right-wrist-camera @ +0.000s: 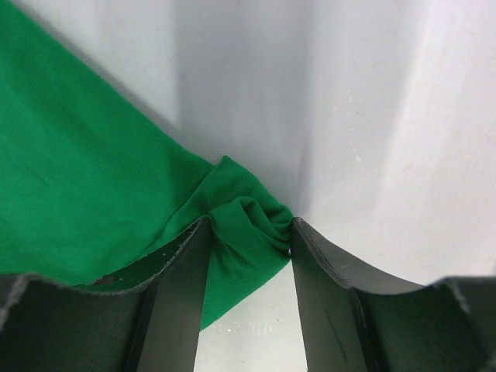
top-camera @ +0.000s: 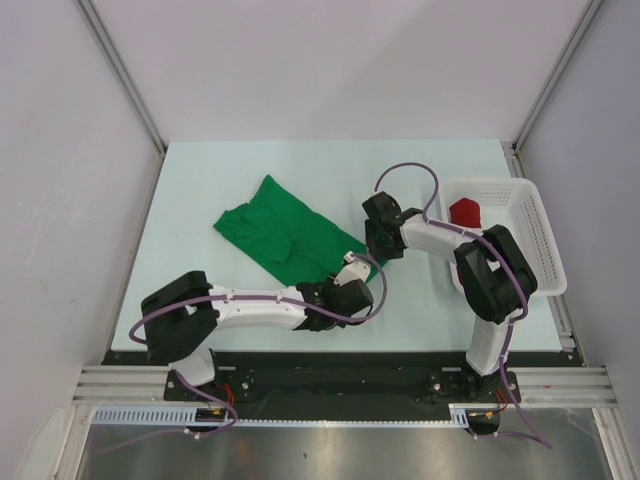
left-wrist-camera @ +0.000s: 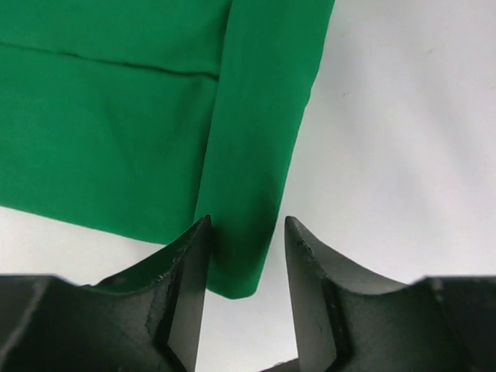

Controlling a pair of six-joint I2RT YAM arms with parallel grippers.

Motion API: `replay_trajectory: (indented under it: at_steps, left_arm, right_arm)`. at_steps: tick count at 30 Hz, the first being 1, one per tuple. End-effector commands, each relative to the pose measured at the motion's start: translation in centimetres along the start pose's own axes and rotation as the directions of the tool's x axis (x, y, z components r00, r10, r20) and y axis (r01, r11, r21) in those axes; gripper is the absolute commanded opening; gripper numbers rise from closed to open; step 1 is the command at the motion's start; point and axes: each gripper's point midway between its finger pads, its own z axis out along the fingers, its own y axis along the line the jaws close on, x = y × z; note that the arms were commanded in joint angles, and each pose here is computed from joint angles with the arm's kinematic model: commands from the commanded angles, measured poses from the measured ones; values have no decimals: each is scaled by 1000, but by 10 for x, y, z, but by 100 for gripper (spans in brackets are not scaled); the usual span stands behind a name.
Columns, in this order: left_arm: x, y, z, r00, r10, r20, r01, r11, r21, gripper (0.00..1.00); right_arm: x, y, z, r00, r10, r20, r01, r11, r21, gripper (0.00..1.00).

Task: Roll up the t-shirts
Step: Roll the T-shirt to the center of the board.

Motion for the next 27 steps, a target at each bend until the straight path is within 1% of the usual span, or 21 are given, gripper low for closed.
replay_trajectory:
  at_steps: [1, 5, 7, 10, 11, 12, 13, 14, 15, 16, 17, 18, 19, 21, 22, 23, 24, 27]
  left_arm:
    - [-6, -4, -2, 999, 41, 17, -41, 998, -39, 49]
    - [2, -7, 0, 999, 53, 3, -53, 998, -37, 50]
    - [5, -6, 3, 999, 52, -1, -52, 998, -46, 48]
    - [9, -4, 8, 999, 52, -2, -52, 997, -60, 29]
    - [8, -3, 9, 999, 52, 0, -52, 997, -65, 19]
    - [9, -5, 8, 998, 57, -3, -57, 997, -55, 15]
    - [5, -10, 8, 999, 46, 10, -45, 999, -31, 12]
    - [4, -13, 8, 999, 39, 16, -39, 999, -8, 6]
    - [10, -19, 5, 999, 42, 3, -42, 998, 43, 4]
    - [0, -28, 0, 999, 8, 43, -12, 995, 96, 2]
    - [-3, -31, -3, 998, -13, 53, 6, 991, 131, 0]
    - [3, -33, -4, 999, -26, 44, 19, 987, 160, 0]
    - [-2, -43, -10, 997, -54, 57, 40, 974, 225, 0]
    - [2, -46, -11, 996, -80, 41, 67, 964, 256, 0]
    - [4, -52, -12, 996, -90, 24, 79, 953, 293, 0]
    - [8, -50, -10, 994, -106, 9, 98, 948, 304, 0]
    - [8, -52, -11, 992, -128, 1, 121, 939, 321, 0]
    - [9, -57, -15, 986, -165, -21, 161, 909, 385, 0]
  right_arm:
    - [17, -14, 23, 998, -19, -54, 22, 998, 65, 50]
    - [17, -14, 24, 998, -15, -55, 18, 998, 64, 50]
    - [15, -13, 23, 999, -12, -51, 15, 998, 60, 50]
    - [15, -13, 22, 999, -13, -53, 16, 998, 53, 51]
    - [15, -12, 21, 999, -10, -53, 13, 999, 49, 52]
    - [13, -14, 21, 999, 0, -52, 2, 999, 47, 53]
    - [12, -12, 20, 999, 6, -52, -4, 999, 34, 53]
    - [9, -12, 16, 999, 15, -43, -14, 1000, 27, 54]
    - [6, -14, 15, 999, 26, -37, -25, 999, 24, 56]
    - [3, -12, 12, 999, 32, -29, -32, 999, 11, 58]
    - [1, -12, 9, 999, 44, -22, -44, 999, 2, 59]
    - [-7, -10, 2, 998, 59, 2, -59, 998, -18, 60]
    - [-9, -12, 0, 997, 82, -1, -82, 996, -38, 61]
    - [-20, -11, -12, 991, 129, 36, -126, 989, -78, 62]
    - [-22, -9, -16, 989, 145, 39, -140, 985, -105, 63]
    - [-21, -12, -17, 984, 175, 37, -170, 979, -111, 63]
    - [-29, -11, -27, 979, 192, 70, -181, 974, -136, 63]
    - [-29, -15, -37, 967, 239, 90, -224, 962, -157, 64]
